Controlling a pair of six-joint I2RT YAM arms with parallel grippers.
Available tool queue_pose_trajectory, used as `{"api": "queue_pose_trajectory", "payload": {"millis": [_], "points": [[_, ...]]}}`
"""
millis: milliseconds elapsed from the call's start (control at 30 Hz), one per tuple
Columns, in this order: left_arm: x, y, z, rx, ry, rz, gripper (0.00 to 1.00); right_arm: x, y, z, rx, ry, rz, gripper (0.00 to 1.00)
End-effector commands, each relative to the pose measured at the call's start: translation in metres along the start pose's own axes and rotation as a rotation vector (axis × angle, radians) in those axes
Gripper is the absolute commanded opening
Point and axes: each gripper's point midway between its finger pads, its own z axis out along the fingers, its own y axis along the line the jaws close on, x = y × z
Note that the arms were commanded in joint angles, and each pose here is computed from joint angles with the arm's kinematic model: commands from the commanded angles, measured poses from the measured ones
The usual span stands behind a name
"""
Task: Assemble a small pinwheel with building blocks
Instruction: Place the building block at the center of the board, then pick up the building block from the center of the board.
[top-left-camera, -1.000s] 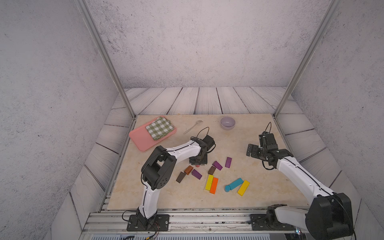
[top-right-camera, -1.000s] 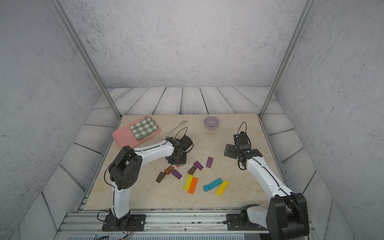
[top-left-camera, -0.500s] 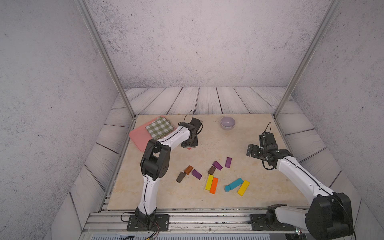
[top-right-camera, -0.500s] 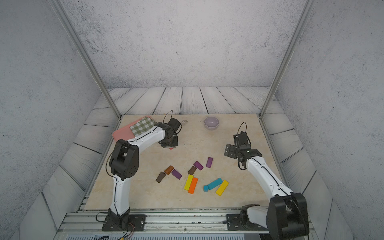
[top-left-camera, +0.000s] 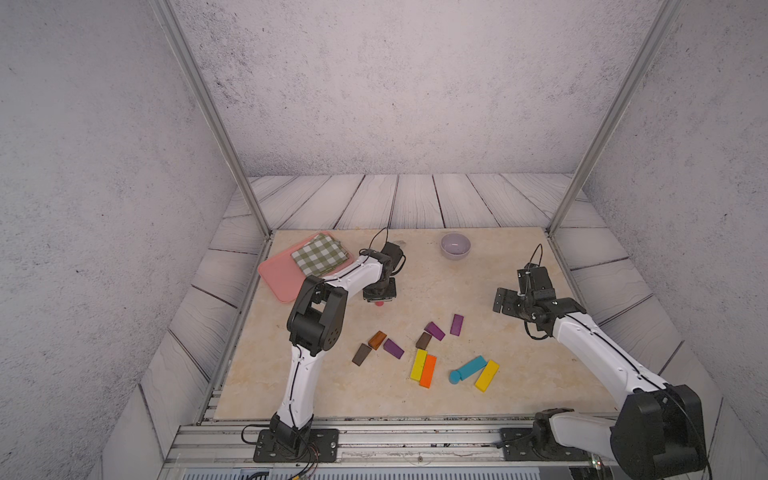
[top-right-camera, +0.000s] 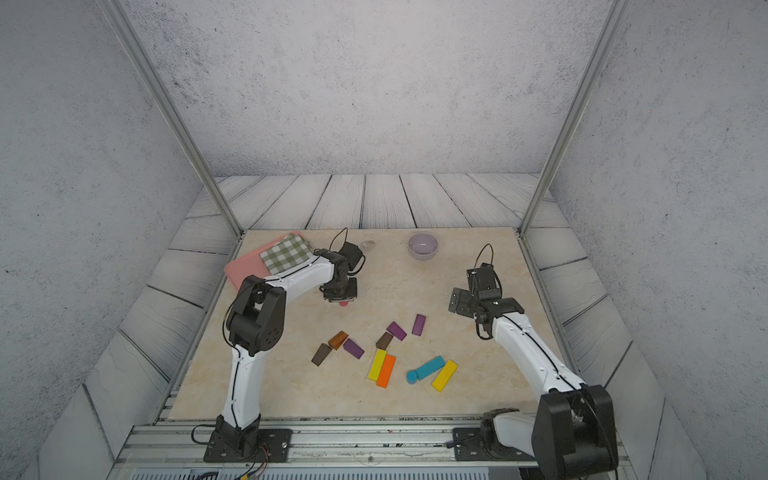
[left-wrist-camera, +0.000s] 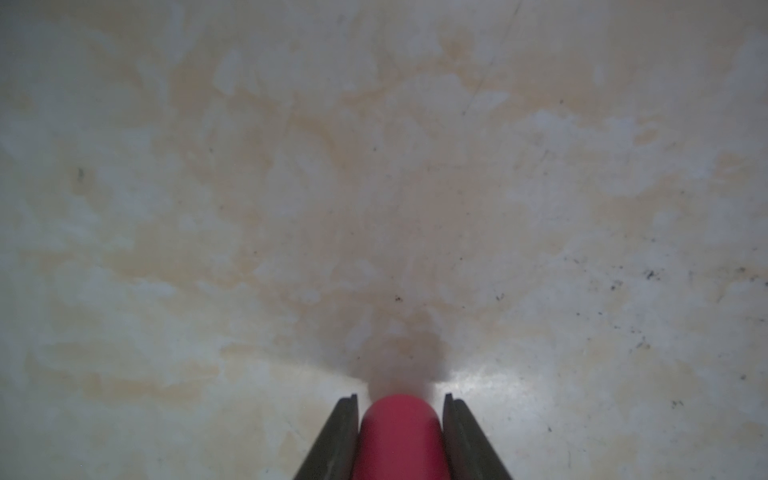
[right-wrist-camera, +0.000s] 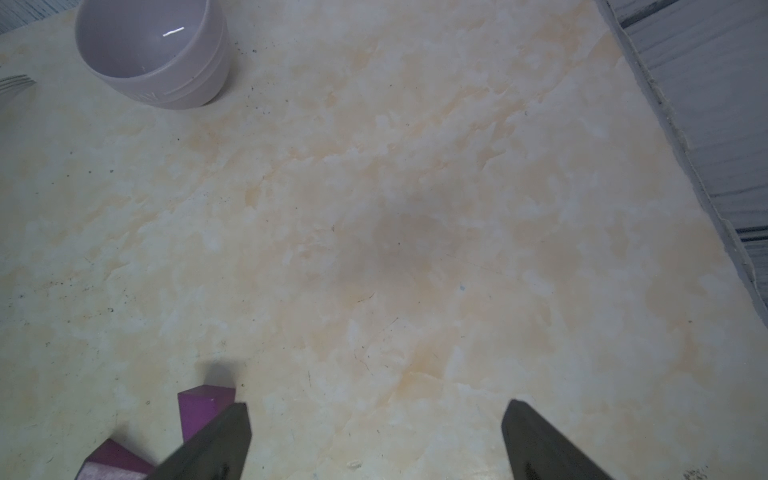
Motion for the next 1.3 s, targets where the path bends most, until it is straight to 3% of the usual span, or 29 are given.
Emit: {"api": "queue_pose_trajectory", "payload": {"millis": [0,200,267,333,433,567,600,633,933,1100,1267], "points": [[0.006,0.006,0.013,-0.023,0.03,0.006,0.33,0.002,-0.002,0.003,0.007,0.008,-0.012,0.99],[0.009,0.006,0.019,-0.029,0.042,0.008,0.33,0.001,0.037,-0.008,-0.225,-0.007,-0.068,0.99],[0.009,0.007,0.021,-0.029,0.043,0.007,0.39,0.002,0.055,-0.015,-0.335,-0.006,-0.091,0.99],[0.009,0.006,0.02,-0.027,0.04,0.006,0.51,0.005,0.075,-0.023,-0.445,0.003,-0.125,0.99],[0.008,0.007,0.015,-0.023,0.033,0.007,0.6,0.017,0.104,-0.034,-0.565,0.027,-0.206,0.99],[0.005,0.006,0.002,-0.004,0.016,0.004,0.73,0.042,0.136,-0.041,-0.612,0.077,-0.375,0.96],[0.004,0.006,-0.005,0.001,0.005,0.002,0.79,0.05,0.144,-0.042,-0.63,0.098,-0.42,0.93],[0.002,0.006,-0.013,0.008,-0.007,0.001,0.95,0.057,0.149,-0.04,-0.638,0.121,-0.448,0.92],[-0.009,0.029,-0.119,0.134,-0.207,-0.015,0.96,0.115,0.174,-0.004,-0.658,0.402,-0.652,0.81],[0.0,0.05,-0.152,0.265,-0.337,-0.053,0.96,0.123,0.184,0.011,-0.615,0.423,-0.728,0.78],[0.015,0.066,-0.164,0.323,-0.384,-0.078,0.96,0.129,0.19,0.027,-0.588,0.462,-0.769,0.77]]}}
